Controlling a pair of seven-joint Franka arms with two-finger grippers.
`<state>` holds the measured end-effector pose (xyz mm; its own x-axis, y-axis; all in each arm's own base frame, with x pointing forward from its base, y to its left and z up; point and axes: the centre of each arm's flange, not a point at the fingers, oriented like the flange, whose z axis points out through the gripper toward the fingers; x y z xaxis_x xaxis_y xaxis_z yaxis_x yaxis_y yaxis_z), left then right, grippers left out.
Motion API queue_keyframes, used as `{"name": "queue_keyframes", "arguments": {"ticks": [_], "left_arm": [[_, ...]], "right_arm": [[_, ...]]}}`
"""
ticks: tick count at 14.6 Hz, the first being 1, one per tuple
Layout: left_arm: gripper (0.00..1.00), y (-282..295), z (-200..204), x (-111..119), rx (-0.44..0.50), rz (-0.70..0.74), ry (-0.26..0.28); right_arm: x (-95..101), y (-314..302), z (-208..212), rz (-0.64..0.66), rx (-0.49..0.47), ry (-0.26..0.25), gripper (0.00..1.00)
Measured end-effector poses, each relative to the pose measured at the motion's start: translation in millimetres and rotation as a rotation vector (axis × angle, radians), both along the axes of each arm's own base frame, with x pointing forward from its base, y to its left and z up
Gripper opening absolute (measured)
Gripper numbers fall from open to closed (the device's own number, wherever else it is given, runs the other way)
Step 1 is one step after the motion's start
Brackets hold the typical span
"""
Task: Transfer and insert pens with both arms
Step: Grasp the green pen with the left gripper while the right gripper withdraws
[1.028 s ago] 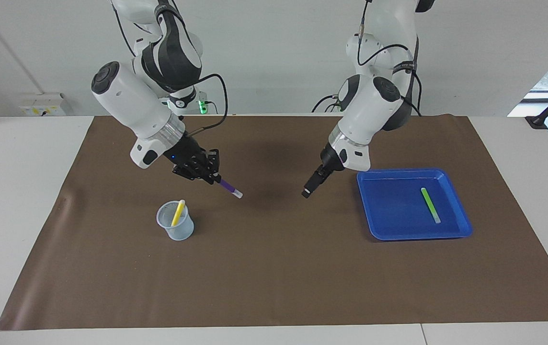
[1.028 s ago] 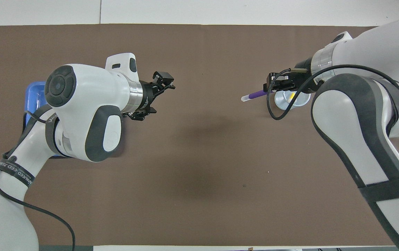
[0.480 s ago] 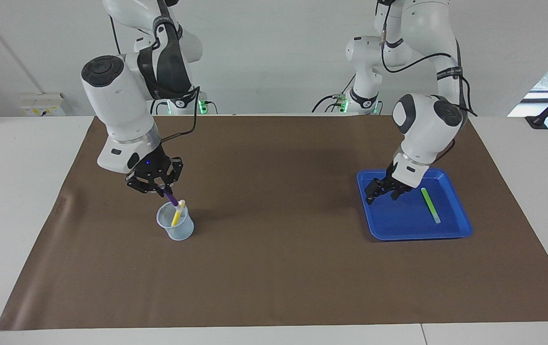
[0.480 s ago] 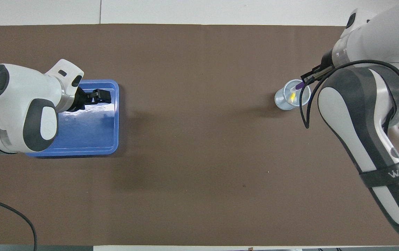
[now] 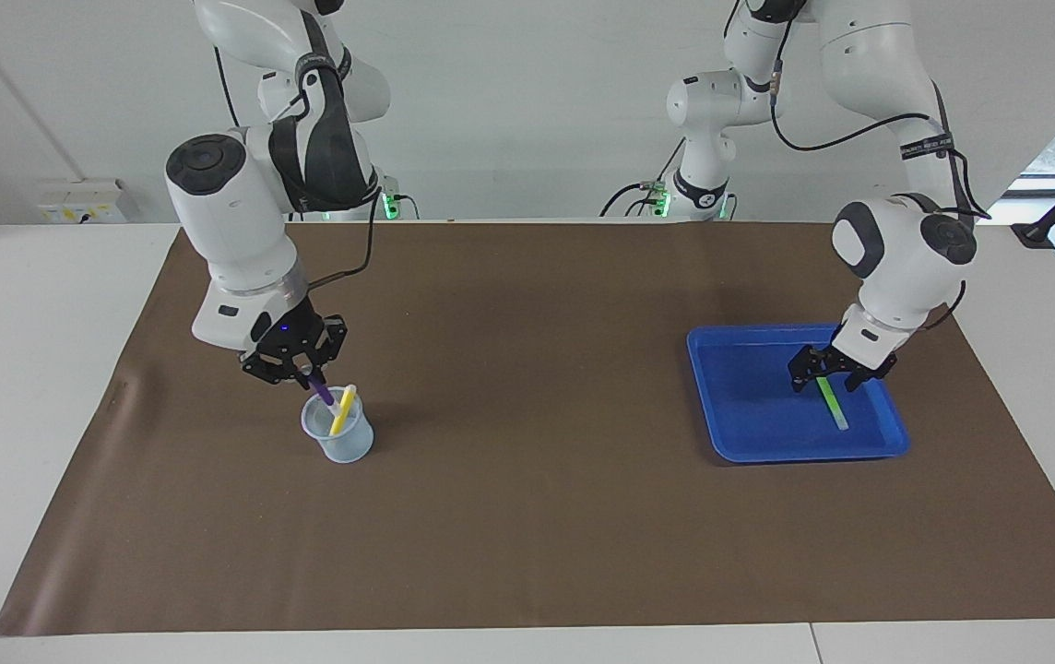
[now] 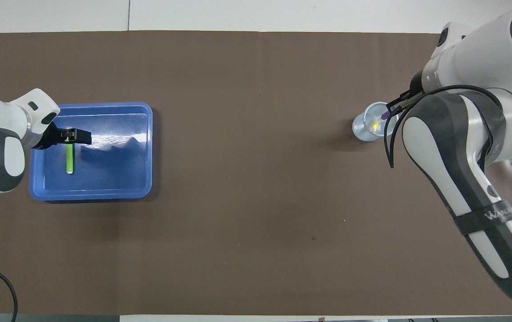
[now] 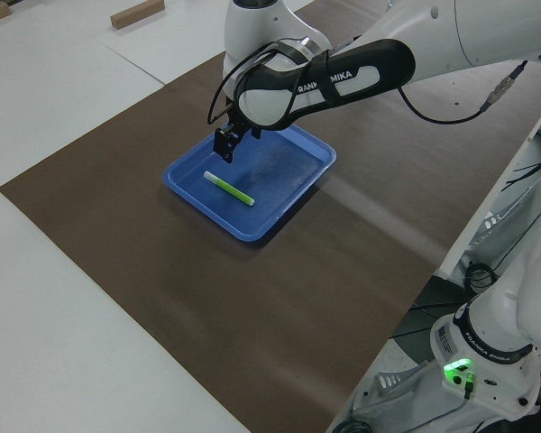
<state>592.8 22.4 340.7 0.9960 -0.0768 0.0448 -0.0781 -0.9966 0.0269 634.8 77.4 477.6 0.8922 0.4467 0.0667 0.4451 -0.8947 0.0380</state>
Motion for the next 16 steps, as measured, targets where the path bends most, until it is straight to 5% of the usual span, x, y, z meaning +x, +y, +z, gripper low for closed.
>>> {"name": "queue_keyframes", "arguments": {"ticks": [5, 8, 11, 14, 16], "left_arm": [[0.99, 32.5, -29.7, -2.3, 0.004, 0.047, 0.048], [0.92, 32.8, -31.9, -2.7, 0.003, 0.048, 0.053], [0.55, 31.9, -32.7, -3.3, 0.003, 0.047, 0.056], [0.18, 30.3, -38.3, -7.4, 0.001, 0.044, 0.07], [0.17, 29.9, -37.5, -7.7, 0.001, 0.044, 0.069]], "right_arm": [[-6.0, -7.1, -8.8, -0.01, -0.002, 0.011, 0.2], [-7.1, -6.8, -5.8, -0.009, -0.001, 0.007, 0.3], [-7.4, -3.0, -1.5, -0.026, 0.051, 0.005, 0.62], [-7.1, 10.1, 6.2, -0.095, 0.25, 0.018, 0.94], [-7.1, 18.3, 9.5, -0.159, 0.375, 0.036, 1.0]]}}
